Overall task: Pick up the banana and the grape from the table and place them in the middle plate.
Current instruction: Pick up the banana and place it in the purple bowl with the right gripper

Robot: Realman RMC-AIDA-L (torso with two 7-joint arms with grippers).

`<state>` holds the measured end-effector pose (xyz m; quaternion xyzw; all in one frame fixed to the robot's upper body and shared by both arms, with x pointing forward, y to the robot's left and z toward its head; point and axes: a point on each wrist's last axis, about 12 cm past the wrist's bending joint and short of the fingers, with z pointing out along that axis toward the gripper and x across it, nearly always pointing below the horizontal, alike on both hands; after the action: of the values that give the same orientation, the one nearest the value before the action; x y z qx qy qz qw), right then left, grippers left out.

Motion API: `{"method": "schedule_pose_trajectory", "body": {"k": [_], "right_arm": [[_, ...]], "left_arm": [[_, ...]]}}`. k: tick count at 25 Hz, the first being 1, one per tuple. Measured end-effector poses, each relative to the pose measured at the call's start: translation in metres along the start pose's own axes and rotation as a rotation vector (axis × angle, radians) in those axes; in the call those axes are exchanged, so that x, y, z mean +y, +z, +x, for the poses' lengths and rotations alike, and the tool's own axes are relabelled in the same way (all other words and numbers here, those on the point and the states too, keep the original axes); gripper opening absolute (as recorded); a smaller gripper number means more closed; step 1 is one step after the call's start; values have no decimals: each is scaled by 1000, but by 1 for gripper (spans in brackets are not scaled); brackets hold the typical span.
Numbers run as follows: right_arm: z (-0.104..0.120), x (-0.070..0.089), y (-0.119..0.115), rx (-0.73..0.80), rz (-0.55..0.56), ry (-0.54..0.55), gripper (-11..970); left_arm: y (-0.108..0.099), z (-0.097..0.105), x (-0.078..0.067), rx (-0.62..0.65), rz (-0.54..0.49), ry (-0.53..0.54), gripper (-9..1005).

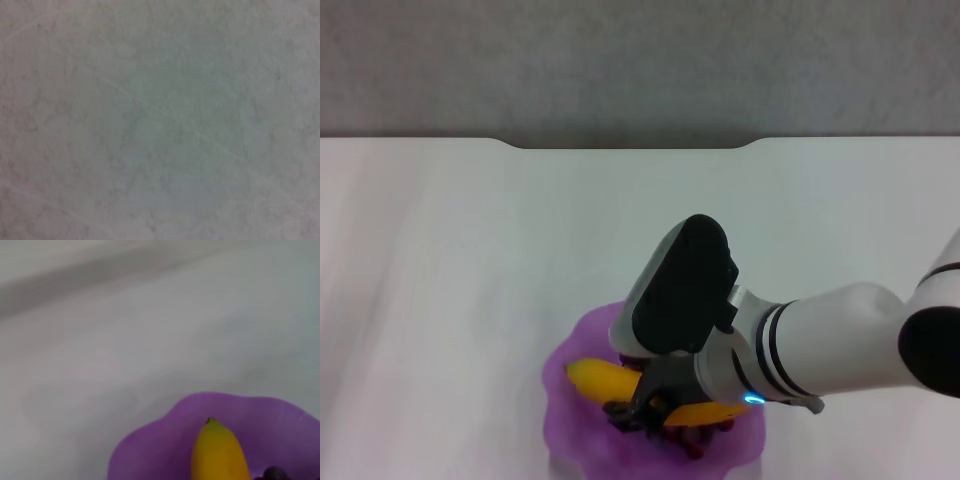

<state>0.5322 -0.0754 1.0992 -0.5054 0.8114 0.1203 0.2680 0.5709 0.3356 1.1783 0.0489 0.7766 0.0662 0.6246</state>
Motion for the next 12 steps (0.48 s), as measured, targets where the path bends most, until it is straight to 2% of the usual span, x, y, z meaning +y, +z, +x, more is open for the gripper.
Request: {"method": "schedule_pose_trajectory", "body": {"k": [4, 12], "right_arm": [[-2, 0, -2, -8, 0, -1, 656], [-8, -5, -16, -56, 35, 5, 665]], "left_arm": [[0, 0, 0, 1, -1, 0, 831], [-1, 1, 2, 3, -5, -4, 831]]}}
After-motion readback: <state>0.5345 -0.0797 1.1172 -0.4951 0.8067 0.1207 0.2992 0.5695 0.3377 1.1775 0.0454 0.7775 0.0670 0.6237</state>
